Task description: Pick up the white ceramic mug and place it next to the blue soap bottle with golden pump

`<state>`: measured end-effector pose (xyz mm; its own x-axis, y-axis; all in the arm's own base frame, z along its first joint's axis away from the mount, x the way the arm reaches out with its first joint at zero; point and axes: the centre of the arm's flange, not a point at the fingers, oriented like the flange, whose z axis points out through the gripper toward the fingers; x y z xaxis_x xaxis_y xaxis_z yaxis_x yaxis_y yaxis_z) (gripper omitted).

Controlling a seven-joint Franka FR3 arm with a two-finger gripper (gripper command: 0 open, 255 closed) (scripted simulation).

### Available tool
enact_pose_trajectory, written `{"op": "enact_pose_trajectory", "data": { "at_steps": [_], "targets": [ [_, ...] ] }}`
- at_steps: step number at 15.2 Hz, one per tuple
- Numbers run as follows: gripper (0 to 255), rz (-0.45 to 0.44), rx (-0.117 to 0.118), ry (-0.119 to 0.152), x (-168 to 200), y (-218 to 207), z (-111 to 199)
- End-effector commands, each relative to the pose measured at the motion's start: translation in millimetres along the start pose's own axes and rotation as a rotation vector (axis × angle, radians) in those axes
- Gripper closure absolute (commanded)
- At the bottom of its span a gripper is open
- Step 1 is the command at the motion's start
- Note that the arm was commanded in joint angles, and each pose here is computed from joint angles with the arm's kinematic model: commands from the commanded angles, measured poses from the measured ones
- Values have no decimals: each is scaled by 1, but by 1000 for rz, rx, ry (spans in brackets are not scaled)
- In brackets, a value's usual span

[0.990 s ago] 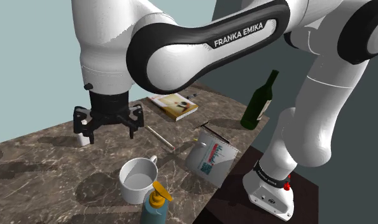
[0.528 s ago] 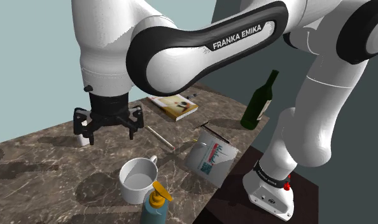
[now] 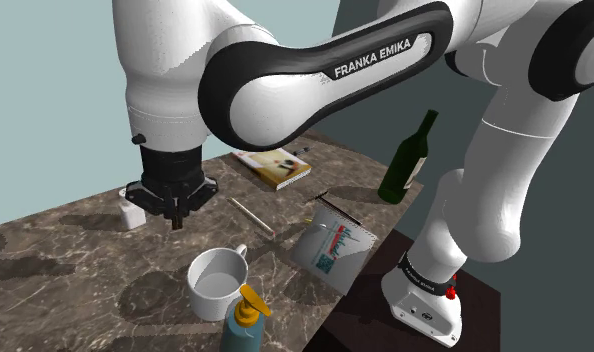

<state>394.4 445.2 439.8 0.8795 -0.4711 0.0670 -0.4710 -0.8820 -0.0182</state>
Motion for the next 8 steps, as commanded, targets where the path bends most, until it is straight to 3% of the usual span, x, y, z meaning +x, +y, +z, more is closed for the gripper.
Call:
{"op": "enact_pose_trajectory", "data": {
  "at_steps": [1,2,3,8],
  "targets": [
    [255,0,0,0,0,0,0],
    [255,0,0,0,0,0,0],
    [0,0,0,0,0,0,0],
    [0,-149,-33,-11,-52,0,38]
  ]
}}
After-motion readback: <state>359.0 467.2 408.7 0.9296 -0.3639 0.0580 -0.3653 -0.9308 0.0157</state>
